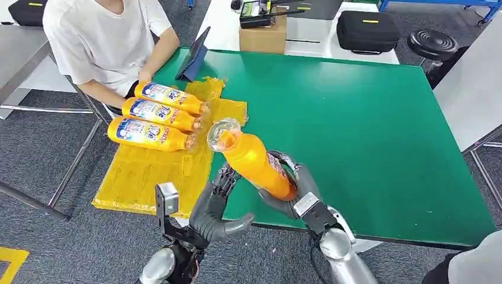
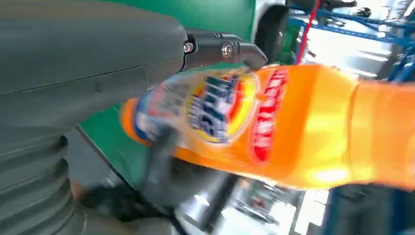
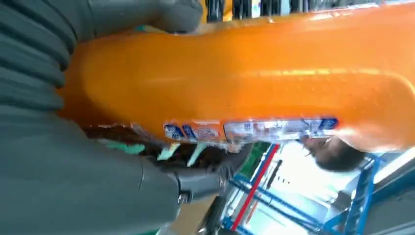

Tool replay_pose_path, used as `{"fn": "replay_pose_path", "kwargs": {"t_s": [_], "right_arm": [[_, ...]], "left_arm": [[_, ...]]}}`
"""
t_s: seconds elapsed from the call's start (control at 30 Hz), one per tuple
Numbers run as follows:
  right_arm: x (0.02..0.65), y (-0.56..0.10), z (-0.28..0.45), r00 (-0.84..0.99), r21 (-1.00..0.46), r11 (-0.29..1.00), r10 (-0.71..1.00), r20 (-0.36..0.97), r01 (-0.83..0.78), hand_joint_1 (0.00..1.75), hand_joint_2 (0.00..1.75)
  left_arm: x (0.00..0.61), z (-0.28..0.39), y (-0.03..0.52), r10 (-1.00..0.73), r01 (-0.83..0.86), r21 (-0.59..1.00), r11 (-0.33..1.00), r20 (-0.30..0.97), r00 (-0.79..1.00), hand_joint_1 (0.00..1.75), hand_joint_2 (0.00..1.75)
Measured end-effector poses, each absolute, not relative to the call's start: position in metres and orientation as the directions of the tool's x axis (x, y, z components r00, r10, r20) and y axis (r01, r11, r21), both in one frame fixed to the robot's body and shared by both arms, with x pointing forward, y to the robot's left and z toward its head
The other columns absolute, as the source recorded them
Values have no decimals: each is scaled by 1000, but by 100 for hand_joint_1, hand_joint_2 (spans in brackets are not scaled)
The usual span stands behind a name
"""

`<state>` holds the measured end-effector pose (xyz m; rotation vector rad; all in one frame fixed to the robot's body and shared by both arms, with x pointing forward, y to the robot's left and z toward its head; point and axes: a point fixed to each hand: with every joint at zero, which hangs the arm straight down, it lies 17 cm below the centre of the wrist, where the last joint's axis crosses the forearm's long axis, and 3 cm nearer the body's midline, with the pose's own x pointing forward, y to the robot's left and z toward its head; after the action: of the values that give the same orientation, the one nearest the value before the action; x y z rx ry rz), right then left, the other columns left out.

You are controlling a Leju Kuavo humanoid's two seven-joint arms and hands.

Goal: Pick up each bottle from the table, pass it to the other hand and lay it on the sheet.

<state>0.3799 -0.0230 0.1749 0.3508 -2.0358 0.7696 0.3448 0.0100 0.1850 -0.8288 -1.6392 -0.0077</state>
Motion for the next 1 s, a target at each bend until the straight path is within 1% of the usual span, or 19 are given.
{"fn": "replay_pose_path", "kwargs": {"t_s": [0.23,0.7,0.8,1.0], "right_arm": [[367,-7,166,-547,-391,735,32,836,-554,175,175],[365,-1,163,-559,-418,714,45,828,-562,175,175],[366,1,159,-560,-446,695,75,825,-564,175,175],[361,4,153,-560,-458,677,81,825,-576,175,175]], "left_arm": [[344,191,9,529,519,-453,725,849,1,0,175],[344,192,10,546,510,-472,719,838,7,0,175],[351,182,15,494,454,-431,780,869,-24,0,175],[357,171,18,521,402,-487,775,853,29,0,175]]}}
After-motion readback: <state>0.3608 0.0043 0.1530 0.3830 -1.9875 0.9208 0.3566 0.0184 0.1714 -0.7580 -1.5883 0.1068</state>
